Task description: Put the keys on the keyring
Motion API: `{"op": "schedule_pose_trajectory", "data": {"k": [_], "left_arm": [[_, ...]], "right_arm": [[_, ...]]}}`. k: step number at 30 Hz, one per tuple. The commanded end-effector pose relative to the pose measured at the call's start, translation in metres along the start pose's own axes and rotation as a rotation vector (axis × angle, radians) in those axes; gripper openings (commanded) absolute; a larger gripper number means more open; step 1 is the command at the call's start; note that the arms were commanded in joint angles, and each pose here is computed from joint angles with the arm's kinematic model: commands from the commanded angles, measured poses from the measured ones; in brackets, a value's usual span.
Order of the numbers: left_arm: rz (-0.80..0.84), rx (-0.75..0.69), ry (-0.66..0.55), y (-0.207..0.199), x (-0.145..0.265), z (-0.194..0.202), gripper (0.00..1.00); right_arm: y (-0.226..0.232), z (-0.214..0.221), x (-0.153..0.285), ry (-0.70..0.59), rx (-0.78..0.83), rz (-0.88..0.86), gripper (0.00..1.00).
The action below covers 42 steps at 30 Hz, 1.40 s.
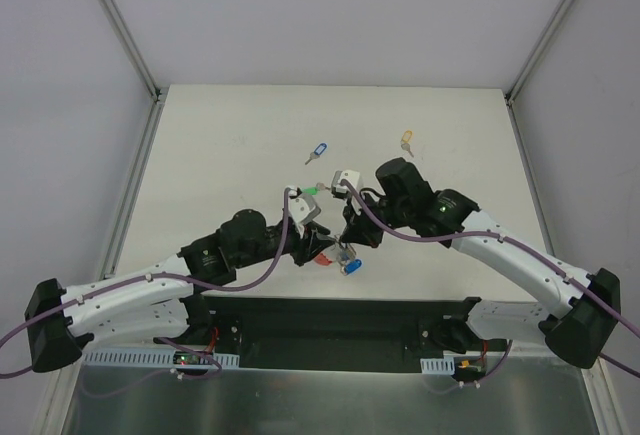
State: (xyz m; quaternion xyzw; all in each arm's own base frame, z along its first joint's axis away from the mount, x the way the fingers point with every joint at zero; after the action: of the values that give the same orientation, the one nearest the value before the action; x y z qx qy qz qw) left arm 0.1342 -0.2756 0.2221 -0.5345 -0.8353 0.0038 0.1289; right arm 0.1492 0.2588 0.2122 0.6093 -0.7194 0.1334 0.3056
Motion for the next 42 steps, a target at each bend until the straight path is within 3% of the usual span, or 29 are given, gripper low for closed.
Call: {"op": "schedule_pose_trajectory", "data": {"k": [1,6,16,23,29,42], "left_arm": [[-0.084,0.082,-0.021,0.003,-0.007,-0.008,0.27],[-0.103,0.114,-0.014,-0.001,-0.013,-0.008,0.24],[-0.11,0.093,-0.03,0.0,-0.01,-0.012,0.46],[-0.149,-0.002,-0.064,0.008,-0.002,-0.033,0.52],[-0.136,0.028,-0.059,0.016,-0.001,-0.031,0.55],[-0.153,0.15,-0.014,0.043,-0.004,-0.016,0.59]], "right_arm": [[0.001,-0.023,0.009,-0.063,-0.008,0.046,0.01],[0.0,-0.023,0.007,-0.058,-0.039,0.068,0.01],[-0.002,-0.023,0.022,-0.074,-0.094,0.154,0.01],[-0.024,-0.021,0.033,-0.043,-0.149,0.331,0.01],[-0.038,-0.013,0.046,-0.036,-0.236,0.478,0.01],[-0.027,0.0,0.031,-0.062,-0.316,0.417,0.01]]}}
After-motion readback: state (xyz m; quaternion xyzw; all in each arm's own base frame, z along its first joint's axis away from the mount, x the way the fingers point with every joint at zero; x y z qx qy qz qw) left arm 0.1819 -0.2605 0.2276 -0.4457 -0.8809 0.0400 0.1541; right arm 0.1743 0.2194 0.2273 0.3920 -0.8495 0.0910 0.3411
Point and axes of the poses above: each gripper's point midway between its finger pads, its own x axis back along the fingers, its own y axis along the line the jaws close on, z = x × y, the point moved 3 cm from there along x, back along the fingers
